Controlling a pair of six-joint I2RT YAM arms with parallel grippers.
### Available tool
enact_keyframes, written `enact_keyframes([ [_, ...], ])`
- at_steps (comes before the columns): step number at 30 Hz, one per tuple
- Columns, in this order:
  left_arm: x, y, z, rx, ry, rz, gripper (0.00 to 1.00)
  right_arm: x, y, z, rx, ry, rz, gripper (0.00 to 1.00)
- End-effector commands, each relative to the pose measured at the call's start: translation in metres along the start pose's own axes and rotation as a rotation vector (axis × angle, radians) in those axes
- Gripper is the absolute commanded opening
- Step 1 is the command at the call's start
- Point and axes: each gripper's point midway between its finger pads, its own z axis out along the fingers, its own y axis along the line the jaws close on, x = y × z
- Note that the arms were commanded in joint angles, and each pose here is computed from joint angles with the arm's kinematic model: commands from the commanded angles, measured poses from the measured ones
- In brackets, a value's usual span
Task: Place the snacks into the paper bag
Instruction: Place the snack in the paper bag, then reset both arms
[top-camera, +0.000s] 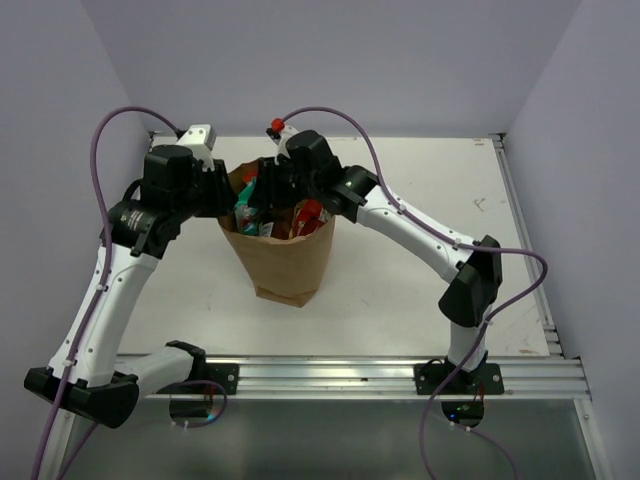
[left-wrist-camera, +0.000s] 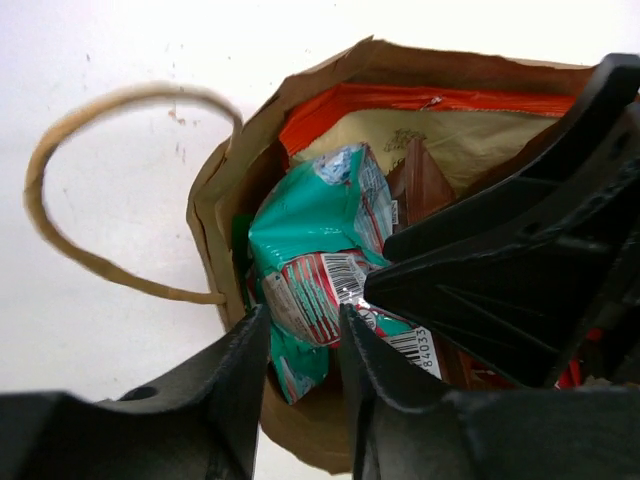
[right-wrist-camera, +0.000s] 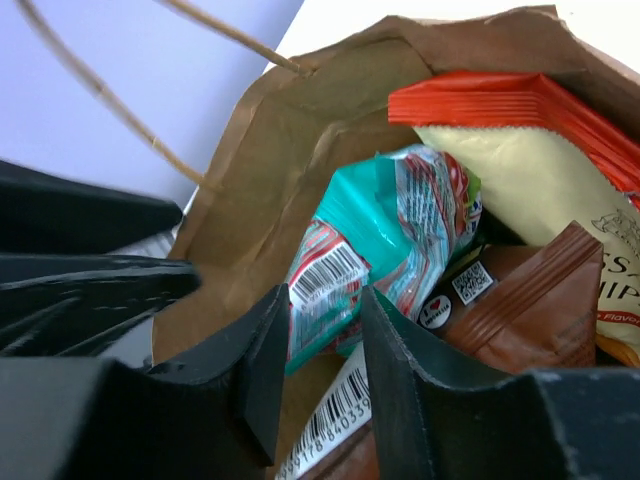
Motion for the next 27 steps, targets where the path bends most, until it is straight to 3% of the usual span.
enact_keyframes([
  [1,-0.040,-0.006,-0.031,0.013,-0.152,-0.007,0.43,-0.018,0.027,-0.016,-0.093,-0.045,-0.076,0.40],
  [3,-0.049,-0.006,-0.042,0.009,-0.193,-0.011,0.54,-0.030,0.035,-0.031,-0.103,-0.076,-0.115,0.43],
  [10,-0.076,-0.001,-0.076,-0.017,-0.336,-0.025,0.80,-0.083,0.048,-0.090,-0.047,-0.249,-0.246,0.69],
  [15,-0.090,0.012,-0.106,-0.078,-0.455,-0.037,0.96,-0.115,0.024,-0.140,0.159,-0.385,-0.329,0.83],
  [22,-0.103,0.045,-0.162,-0.220,-0.681,-0.086,1.00,-0.134,-0.025,-0.253,0.494,-0.627,-0.304,0.98],
  [27,-0.100,0.063,-0.202,-0.290,-0.820,-0.076,1.00,-0.114,-0.066,-0.310,0.696,-0.718,-0.265,0.99],
])
